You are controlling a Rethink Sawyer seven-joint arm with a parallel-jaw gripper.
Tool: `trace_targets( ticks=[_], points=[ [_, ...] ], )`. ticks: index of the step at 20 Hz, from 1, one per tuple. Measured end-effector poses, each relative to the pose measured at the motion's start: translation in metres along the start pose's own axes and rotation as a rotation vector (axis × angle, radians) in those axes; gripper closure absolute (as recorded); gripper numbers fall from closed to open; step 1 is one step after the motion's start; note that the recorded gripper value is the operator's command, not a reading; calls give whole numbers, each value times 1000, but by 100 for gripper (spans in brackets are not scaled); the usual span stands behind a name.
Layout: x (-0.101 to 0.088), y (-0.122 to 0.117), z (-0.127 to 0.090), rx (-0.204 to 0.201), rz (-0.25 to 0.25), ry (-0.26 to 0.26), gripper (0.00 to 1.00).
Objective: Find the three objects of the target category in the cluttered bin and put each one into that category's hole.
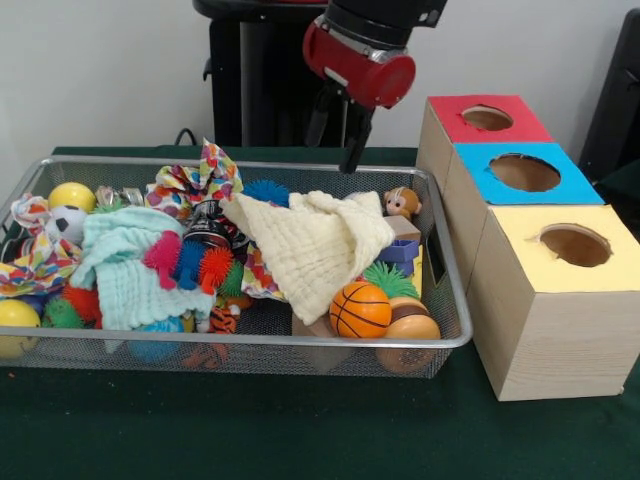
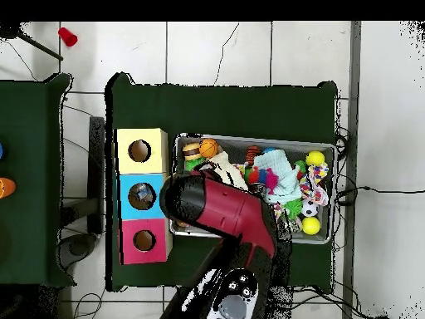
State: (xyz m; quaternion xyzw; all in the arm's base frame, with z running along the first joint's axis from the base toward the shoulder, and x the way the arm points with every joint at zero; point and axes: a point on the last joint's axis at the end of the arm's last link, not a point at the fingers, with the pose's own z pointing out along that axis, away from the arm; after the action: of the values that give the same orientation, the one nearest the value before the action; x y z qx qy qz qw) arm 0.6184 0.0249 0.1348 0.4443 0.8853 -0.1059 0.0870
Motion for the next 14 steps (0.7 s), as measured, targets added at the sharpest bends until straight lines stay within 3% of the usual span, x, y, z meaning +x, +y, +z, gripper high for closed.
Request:
trace_targets(
  ticks=[14],
  points=[
    [10,-44,29,42,-38,61,0]
  ],
)
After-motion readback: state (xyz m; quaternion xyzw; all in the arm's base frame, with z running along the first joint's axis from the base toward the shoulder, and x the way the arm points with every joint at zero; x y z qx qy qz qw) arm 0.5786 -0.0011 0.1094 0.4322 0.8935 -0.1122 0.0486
